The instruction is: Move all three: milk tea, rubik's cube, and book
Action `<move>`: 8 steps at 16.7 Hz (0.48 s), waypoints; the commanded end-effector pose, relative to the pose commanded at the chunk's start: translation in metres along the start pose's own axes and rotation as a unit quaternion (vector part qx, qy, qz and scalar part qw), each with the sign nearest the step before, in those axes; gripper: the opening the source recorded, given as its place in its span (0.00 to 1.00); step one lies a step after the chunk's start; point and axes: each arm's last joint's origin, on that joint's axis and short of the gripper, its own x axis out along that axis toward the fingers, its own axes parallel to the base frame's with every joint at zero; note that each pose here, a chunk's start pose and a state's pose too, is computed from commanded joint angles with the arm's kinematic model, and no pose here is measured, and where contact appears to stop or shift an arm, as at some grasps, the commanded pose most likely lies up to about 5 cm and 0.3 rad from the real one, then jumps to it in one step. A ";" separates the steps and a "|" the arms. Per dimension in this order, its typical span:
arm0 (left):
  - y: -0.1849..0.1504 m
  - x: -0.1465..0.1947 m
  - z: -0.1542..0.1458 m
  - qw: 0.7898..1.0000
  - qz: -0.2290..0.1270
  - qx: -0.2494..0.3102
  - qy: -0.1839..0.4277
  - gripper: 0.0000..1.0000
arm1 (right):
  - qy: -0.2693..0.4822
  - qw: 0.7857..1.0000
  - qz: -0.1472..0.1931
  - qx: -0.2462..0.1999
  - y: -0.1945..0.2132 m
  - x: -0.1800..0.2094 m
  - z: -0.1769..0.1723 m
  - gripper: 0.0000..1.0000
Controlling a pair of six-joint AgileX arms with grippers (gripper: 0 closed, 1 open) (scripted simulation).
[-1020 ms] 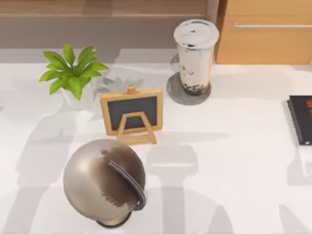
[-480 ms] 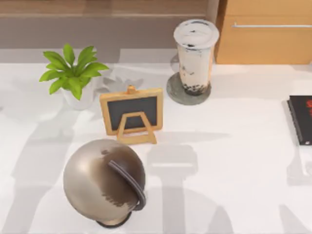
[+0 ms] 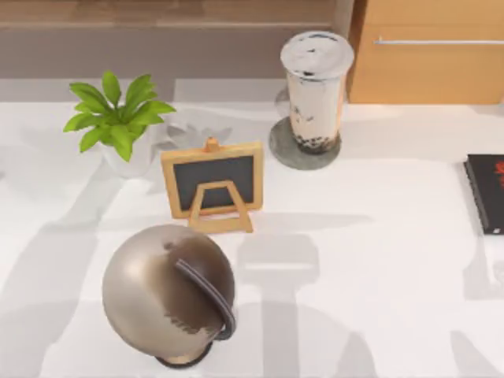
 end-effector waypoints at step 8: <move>0.064 -0.174 -0.029 0.998 -0.050 -0.007 -0.035 1.00 | 0.000 1.000 0.000 0.000 0.000 0.000 0.000 1.00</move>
